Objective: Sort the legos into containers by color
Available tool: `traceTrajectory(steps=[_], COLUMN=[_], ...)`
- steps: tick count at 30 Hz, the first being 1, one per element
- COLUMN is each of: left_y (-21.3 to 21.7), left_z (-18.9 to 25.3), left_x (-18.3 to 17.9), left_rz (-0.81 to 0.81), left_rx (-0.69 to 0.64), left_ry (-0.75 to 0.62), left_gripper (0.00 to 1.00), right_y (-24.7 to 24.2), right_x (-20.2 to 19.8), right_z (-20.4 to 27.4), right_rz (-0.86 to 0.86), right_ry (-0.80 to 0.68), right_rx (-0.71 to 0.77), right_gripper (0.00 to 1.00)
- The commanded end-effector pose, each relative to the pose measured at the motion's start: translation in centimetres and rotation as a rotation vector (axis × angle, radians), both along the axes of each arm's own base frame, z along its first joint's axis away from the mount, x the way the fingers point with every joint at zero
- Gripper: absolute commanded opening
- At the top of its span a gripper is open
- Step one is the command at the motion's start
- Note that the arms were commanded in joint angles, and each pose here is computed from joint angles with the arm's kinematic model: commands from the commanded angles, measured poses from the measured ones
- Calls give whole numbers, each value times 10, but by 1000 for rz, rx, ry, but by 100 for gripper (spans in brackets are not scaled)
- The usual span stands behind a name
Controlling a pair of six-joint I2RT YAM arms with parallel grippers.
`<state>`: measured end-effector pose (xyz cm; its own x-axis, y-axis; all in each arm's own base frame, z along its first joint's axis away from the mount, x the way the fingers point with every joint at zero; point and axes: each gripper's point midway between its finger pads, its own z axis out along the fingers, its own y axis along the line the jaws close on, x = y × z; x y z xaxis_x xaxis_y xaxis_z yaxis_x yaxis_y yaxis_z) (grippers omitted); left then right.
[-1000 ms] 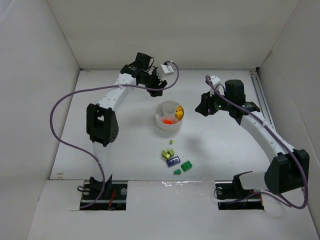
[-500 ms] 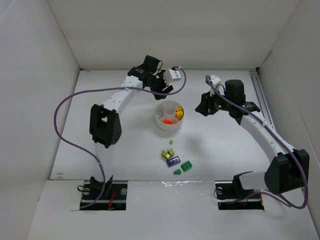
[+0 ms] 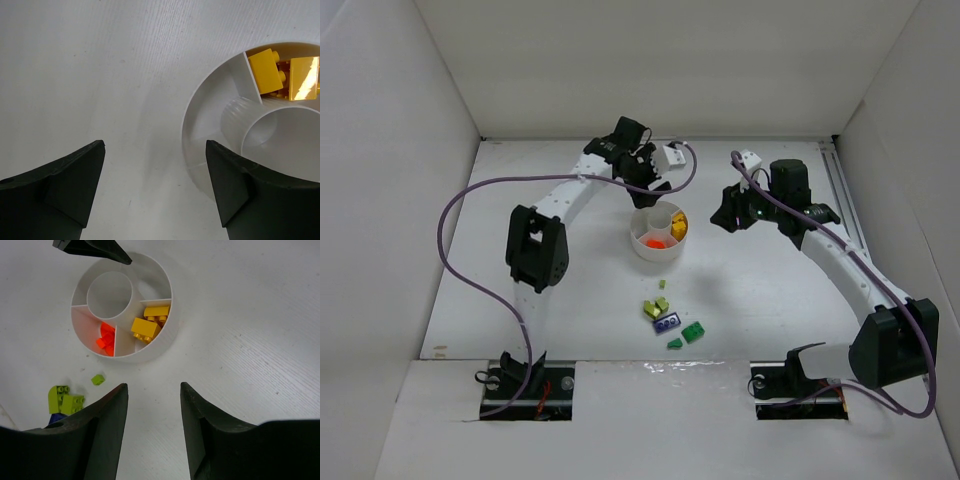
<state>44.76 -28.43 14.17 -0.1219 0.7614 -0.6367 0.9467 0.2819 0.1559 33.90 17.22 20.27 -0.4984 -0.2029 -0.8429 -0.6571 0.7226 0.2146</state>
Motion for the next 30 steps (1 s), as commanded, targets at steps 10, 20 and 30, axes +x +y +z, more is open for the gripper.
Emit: traceTrajectory(steps=[10, 20, 30], left_y=[-3, 3, 14], left_z=[0, -5, -2], left_x=[17, 6, -14], left_rz=[15, 7, 7], left_rx=[20, 36, 47], left_ry=[-53, -34, -15], left_gripper=[82, 82, 82], right_y=[2, 2, 3], right_x=[12, 12, 11], right_z=[20, 20, 21], right_rz=[-9, -9, -1], right_ry=[-71, -71, -70], right_rx=[19, 19, 24], right_gripper=[52, 52, 52])
